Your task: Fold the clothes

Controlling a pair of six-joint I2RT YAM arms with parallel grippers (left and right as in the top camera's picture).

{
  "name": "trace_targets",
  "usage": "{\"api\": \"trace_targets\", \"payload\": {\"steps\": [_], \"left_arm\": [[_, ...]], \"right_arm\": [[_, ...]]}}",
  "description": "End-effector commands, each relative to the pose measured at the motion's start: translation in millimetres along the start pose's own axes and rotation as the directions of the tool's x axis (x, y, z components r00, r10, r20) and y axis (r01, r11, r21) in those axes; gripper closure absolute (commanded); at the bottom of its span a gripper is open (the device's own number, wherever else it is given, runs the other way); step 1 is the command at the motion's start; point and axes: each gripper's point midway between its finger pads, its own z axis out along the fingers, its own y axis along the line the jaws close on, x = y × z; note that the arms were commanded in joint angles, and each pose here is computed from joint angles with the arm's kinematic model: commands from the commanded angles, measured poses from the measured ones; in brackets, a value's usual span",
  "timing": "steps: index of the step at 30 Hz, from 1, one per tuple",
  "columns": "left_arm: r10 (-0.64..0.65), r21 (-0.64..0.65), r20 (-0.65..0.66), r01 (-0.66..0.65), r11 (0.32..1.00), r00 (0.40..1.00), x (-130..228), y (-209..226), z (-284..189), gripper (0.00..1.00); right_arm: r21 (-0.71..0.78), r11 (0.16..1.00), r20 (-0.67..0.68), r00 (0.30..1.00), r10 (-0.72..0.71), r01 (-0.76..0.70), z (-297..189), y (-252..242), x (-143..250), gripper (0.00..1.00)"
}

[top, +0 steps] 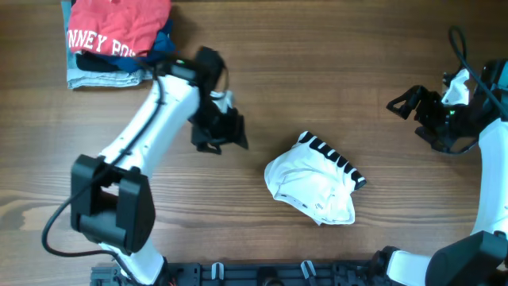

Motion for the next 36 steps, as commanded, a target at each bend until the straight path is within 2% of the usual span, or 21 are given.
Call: {"api": "trace_targets", "payload": {"steps": [1, 4, 8, 13, 23, 29, 31, 34, 36], "left_arm": [[0.184, -0.133, -0.026, -0.186, 0.974, 0.983, 17.3, -13.8, 18.2, 0.25], [0.318, -0.290, -0.032, -0.313, 0.904, 0.948, 29.5, -25.2, 32.5, 0.18], [0.479, -0.302, 0.008, -0.455, 0.838, 0.878, 37.6, -66.9, 52.6, 0.16], [0.628, -0.422, 0.066, -0.549, 0.722, 0.776, 41.1, -95.3, 65.6, 0.13], [0.615, -0.456, 0.039, -0.533, 0.712, 0.788, 23.3, -85.7, 98.7, 0.17], [0.610, -0.505, 0.041, -0.510, 0.696, 0.791, 9.2, -77.0, 106.4, 0.30], [0.609, -0.505, 0.047, -0.508, 0.698, 0.791, 7.6, -77.2, 106.0, 0.37], [0.611, -0.541, 0.060, -0.488, 0.685, 0.790, 1.8, -73.1, 101.8, 0.53], [0.612, -0.549, 0.063, -0.484, 0.681, 0.789, 0.5, -72.2, 100.8, 0.58]], "right_arm": [[0.015, 0.999, 0.023, 0.999, -0.034, 0.034, 2.6, -2.1, -11.4, 0.02], [0.052, 0.998, 0.033, 0.999, -0.035, 0.033, 6.6, -10.1, -16.9, 0.02], [0.086, 0.996, 0.003, 1.000, -0.018, 0.018, 17.7, -21.1, -17.1, 0.02], [0.088, 0.996, -0.041, 0.999, 0.008, -0.004, 31.5, -27.6, -15.4, 0.02], [0.070, 0.997, -0.063, 0.998, 0.014, -0.010, 32.4, -25.0, -10.6, 0.02], [0.071, 0.997, -0.064, 0.998, 0.015, -0.010, 32.3, -25.1, -10.2, 0.02], [0.071, 0.997, -0.064, 0.998, 0.015, -0.011, 32.3, -25.1, -10.3, 0.02], [0.070, 0.997, -0.064, 0.998, 0.015, -0.010, 32.3, -25.1, -10.4, 0.02], [0.070, 0.997, -0.065, 0.998, 0.015, -0.010, 32.4, -25.0, -10.2, 0.02]]}}
